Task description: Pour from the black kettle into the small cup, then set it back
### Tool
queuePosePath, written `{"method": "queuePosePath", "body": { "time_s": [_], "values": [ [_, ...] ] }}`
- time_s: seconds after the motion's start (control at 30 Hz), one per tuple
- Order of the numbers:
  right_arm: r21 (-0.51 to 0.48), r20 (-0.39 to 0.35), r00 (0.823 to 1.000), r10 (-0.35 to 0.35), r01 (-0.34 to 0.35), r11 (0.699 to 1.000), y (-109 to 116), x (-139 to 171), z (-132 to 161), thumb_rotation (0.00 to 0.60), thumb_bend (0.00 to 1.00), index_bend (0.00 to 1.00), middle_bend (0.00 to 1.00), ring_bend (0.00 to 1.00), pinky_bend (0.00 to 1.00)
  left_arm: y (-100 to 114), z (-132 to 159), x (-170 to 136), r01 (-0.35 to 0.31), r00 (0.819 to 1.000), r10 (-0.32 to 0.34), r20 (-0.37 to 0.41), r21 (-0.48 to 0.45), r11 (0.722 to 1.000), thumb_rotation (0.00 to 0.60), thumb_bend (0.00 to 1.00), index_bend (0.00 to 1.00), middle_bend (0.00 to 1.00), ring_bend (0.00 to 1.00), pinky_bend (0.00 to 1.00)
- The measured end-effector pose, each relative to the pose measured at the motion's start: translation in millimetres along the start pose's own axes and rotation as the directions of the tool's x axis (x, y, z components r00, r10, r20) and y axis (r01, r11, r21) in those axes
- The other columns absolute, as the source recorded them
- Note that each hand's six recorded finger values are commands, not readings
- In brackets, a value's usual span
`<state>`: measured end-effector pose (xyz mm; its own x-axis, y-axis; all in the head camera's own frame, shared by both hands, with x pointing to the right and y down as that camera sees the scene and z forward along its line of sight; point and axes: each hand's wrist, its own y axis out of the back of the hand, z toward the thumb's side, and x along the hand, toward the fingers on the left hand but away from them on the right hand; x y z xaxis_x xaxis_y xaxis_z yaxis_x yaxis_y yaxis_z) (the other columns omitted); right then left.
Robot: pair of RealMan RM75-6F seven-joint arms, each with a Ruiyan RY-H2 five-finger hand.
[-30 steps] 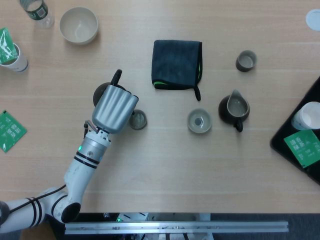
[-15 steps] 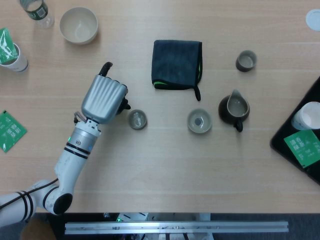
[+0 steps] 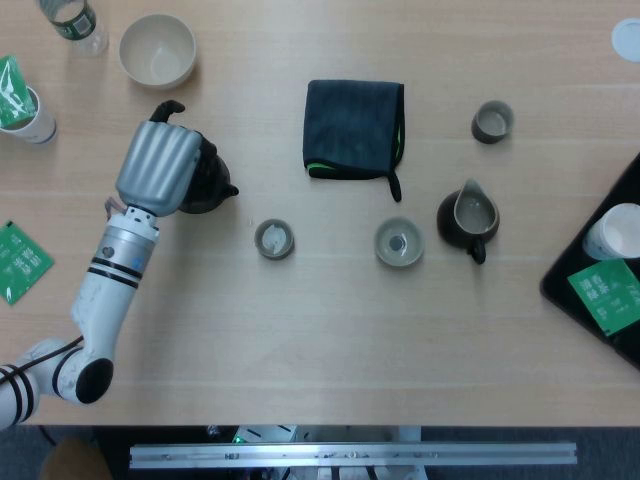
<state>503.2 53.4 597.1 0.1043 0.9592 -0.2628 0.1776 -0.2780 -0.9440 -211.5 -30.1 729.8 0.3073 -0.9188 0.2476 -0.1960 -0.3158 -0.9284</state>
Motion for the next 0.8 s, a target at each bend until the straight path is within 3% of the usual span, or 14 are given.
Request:
{"method": "queuePosePath", "body": {
  "time_s": [0.37,0.8],
  "values": [
    [0.0,-0.003,1.0,0.003,-0.003,1.0,-1.6,-1.0,3.1,0.6,0.0,0.36,0.39,0.23,0.23,-14.2,-49.9,-0.5,0.008,0.994,-0.016,-0.108,-0.069,0.998,0.6,0.25,0.87,1.0,0.78,0.24],
    [0.0,-0.009,1.0,0.007,-0.007,1.0,-3.6,-3.3,6.4,0.6,0.0,0.36,0.39,0.23,0.23,-32.9,-73.9,-5.3,0.014,0.985,-0.032,-0.169,-0.105,0.994,0.6,0.25,0.85,0.97,0.76,0.24]
  ]
}}
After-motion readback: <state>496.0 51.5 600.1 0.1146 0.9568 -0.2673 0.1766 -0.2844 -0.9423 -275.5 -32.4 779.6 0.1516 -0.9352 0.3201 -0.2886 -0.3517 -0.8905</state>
